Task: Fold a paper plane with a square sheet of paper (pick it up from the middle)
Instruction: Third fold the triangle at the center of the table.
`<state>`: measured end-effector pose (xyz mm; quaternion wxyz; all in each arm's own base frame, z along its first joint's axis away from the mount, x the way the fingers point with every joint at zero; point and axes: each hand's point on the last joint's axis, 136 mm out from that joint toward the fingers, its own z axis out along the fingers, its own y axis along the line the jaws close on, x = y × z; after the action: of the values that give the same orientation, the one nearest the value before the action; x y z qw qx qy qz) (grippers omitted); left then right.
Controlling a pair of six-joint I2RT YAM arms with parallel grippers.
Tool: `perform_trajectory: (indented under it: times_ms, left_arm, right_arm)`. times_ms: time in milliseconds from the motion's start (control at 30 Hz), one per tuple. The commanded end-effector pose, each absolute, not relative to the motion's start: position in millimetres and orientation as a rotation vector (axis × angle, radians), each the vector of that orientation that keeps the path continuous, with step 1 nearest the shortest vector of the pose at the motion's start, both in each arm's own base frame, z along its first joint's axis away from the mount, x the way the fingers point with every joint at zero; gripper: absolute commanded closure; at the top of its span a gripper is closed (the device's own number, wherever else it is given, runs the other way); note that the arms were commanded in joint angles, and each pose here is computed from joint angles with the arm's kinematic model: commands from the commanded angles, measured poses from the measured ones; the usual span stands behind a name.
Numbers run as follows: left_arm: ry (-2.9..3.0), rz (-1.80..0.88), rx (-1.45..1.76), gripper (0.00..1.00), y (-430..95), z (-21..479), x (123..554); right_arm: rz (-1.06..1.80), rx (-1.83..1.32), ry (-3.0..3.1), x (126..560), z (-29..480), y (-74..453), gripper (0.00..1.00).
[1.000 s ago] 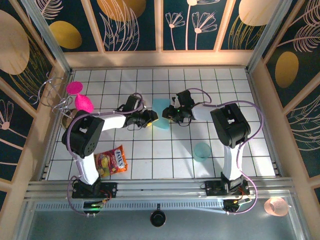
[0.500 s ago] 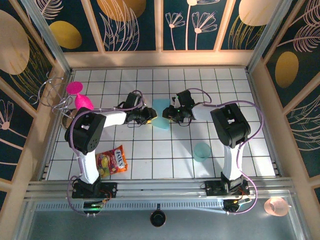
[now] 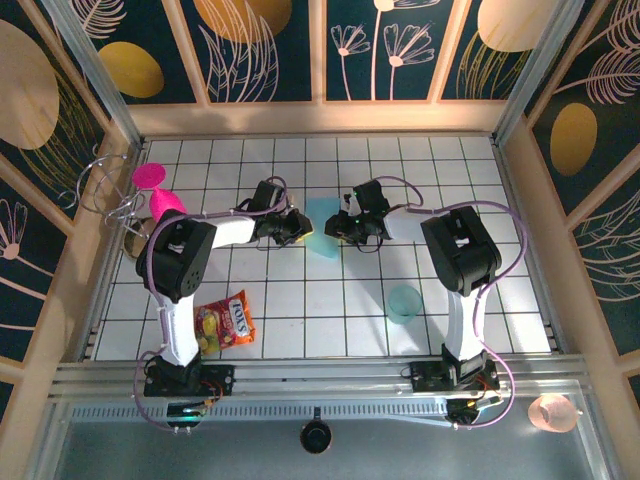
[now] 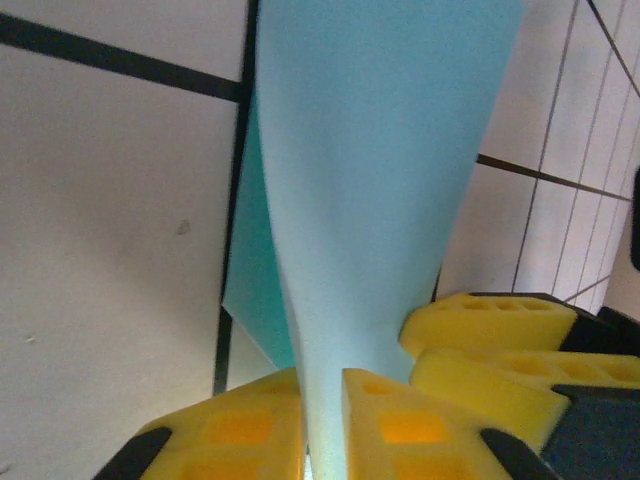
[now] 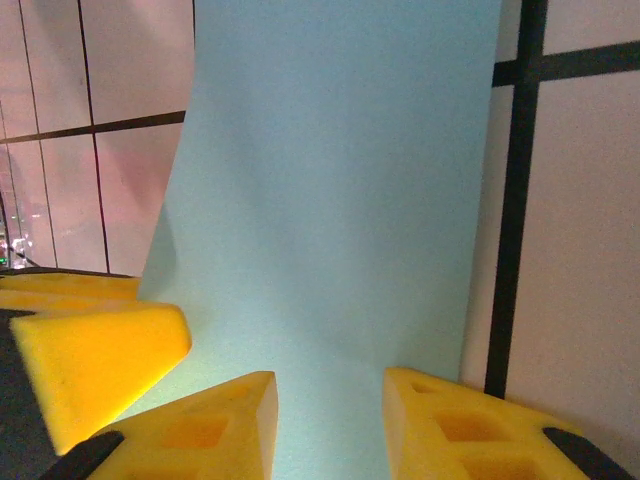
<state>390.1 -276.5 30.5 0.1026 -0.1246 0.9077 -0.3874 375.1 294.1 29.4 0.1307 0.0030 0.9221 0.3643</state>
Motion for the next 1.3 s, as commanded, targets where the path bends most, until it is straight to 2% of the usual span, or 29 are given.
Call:
perform_trajectory:
  times_ms: [0, 167, 233, 433, 633, 900, 1267]
  left_arm:
    - [2.697, -1.142, -0.38, 0.89, -274, 32, 392]
    - [2.652, -1.157, -0.43, 0.96, -272, 45, 393]
    - [2.621, -1.171, -0.455, 0.96, -270, 52, 392]
    - [2.554, -1.218, -0.542, 0.97, -266, 69, 389]
    - [2.554, -1.235, -0.585, 0.97, -265, 67, 386]
    - [2.579, -1.223, -0.62, 0.97, -264, 61, 384]
    - [2.594, -1.2, -0.621, 0.97, -264, 58, 387]
  right_arm:
    - [1.049, -0.059, 2.622, 382, 38, 294, 0.66]
    - [1.027, -0.193, 2.409, 396, 91, 294, 0.6]
    - [1.004, -0.263, 2.3, 396, 111, 293, 0.53]
    - [0.877, -0.46, 2.078, 386, 142, 297, 0.44]
    - [0.771, -0.668, 1.964, 363, 136, 319, 0.35]
    - [0.707, -0.893, 1.79, 327, 117, 334, 0.33]
    - [0.605, -1.09, 1.783, 312, 76, 344, 0.34]
